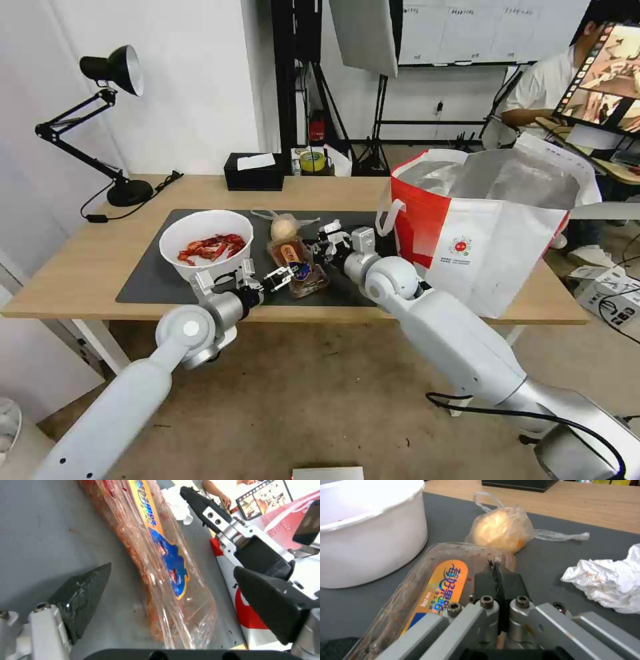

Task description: Pick up the trash from the table and place it into the takeout bag.

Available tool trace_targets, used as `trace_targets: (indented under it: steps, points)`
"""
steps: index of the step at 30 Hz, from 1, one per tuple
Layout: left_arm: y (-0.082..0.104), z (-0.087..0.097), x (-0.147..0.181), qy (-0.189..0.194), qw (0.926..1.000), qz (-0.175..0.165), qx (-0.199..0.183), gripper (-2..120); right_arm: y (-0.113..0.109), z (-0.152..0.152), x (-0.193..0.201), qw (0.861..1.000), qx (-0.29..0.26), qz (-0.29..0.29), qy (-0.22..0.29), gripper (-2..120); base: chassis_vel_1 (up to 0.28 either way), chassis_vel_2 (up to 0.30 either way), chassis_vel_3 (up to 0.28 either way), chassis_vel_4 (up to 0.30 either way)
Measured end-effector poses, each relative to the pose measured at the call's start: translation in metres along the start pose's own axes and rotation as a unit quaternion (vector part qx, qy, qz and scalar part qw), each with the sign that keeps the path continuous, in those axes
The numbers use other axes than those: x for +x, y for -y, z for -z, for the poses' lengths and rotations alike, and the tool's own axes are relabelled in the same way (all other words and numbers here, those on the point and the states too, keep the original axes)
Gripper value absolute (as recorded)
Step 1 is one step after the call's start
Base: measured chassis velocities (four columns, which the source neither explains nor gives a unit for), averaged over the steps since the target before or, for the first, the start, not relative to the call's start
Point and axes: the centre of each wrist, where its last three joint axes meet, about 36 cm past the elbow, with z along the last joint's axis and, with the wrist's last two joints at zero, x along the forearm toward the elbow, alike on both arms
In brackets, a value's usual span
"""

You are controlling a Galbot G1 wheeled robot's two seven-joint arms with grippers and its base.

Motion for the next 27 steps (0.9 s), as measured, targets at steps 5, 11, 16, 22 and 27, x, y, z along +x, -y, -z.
trace_targets:
  steps: [5, 11, 16, 22, 27]
  points:
    - [0.0004, -0.0015, -0.0029, -0.001, 1.0, 0.005, 0.002, 76, 0.0006, -0.0004, 0.0008, 1.0, -0.001, -0.001, 0.001, 0, 0.0, 0.0, 0.0, 0.0]
    - [0.0006, -0.0016, -0.0031, 0.0, 1.0, 0.005, 0.002, 57, 0.0019, -0.0002, 0.0019, 1.0, -0.001, -0.002, 0.001, 0, 0.0, 0.0, 0.0, 0.0]
    - [0.0008, -0.0016, -0.003, 0.001, 1.0, 0.005, 0.001, 40, 0.0019, -0.0004, 0.0023, 1.0, -0.003, -0.003, 0.001, 0, 0.0, 0.0, 0.0, 0.0]
    - [0.0015, -0.0023, -0.0028, 0.001, 1.0, 0.005, 0.001, 19, 0.001, -0.0007, 0.0022, 1.0, -0.004, -0.002, 0.002, 0, 0.0, 0.0, 0.0, 0.0]
    - [0.0024, -0.0035, -0.0035, 0.002, 1.0, 0.003, 0.001, 0, 0.0011, -0.0009, 0.0028, 1.0, -0.005, -0.002, 0.003, 0, 0.0, 0.0, 0.0, 0.0]
